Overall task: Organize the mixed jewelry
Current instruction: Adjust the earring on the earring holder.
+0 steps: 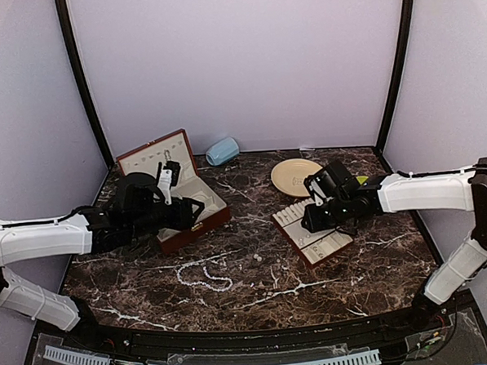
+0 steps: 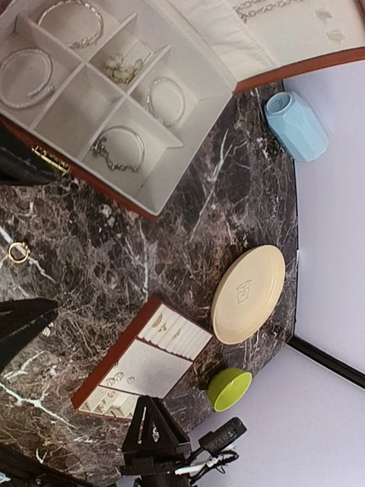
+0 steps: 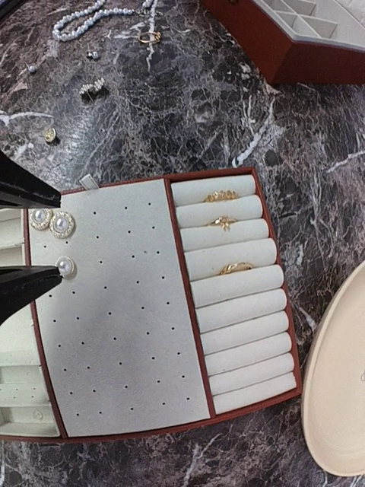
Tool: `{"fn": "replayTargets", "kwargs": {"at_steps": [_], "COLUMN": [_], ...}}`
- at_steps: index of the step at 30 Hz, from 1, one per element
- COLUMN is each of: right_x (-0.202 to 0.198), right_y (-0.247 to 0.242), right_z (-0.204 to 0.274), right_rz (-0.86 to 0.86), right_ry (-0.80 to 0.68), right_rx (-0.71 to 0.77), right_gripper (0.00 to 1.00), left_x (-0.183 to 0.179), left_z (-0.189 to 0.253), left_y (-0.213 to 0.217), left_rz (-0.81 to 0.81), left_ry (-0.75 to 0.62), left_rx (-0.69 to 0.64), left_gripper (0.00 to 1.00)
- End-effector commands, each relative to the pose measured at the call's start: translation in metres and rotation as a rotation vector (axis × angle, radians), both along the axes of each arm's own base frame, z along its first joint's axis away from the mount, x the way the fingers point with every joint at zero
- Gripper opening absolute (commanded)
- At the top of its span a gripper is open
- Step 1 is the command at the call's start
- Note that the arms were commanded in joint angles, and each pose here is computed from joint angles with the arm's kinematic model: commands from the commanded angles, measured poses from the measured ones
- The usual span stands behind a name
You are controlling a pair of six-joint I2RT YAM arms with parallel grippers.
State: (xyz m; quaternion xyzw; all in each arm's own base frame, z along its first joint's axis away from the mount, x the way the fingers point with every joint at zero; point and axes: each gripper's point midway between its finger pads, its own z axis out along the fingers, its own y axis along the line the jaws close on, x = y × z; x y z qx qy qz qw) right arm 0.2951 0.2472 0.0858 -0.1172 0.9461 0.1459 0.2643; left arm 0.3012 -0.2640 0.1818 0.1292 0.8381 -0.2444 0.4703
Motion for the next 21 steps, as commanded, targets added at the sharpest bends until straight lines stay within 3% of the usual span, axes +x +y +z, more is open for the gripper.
{"fn": "replayTargets", "kwargs": {"at_steps": [1,8,14,21], "right_x": [-0.004,-0.021,-0.038,-0.048], "right_y": [0.013,0.026,0.056,0.078], "right_z": [0.026,0.024,0.009,-0.015], "right_rz": [0.073,0.116,0.152,0.15], "right_ry": [-0.03,-0.008,0.022,0.08], "right_rx": [0.053,0.042,0.019,-0.005], "right_gripper": [0.28,0.28,0.3,0.3], "left_x": [0.009,0.032,0.059,0.061], "left_z": [0.023,0.057,0.074,0.064], "left_y": [0.024,0.064,0.124,0.166], "left_rz": [0.026,0.028,0.115,0.264], "left_ry": [0.003,0.046,0.049,-0.037], "left_rx": [0.024,0.023,0.002,0.133], "left_gripper": [0.59,0.75,0.76,0.76]}}
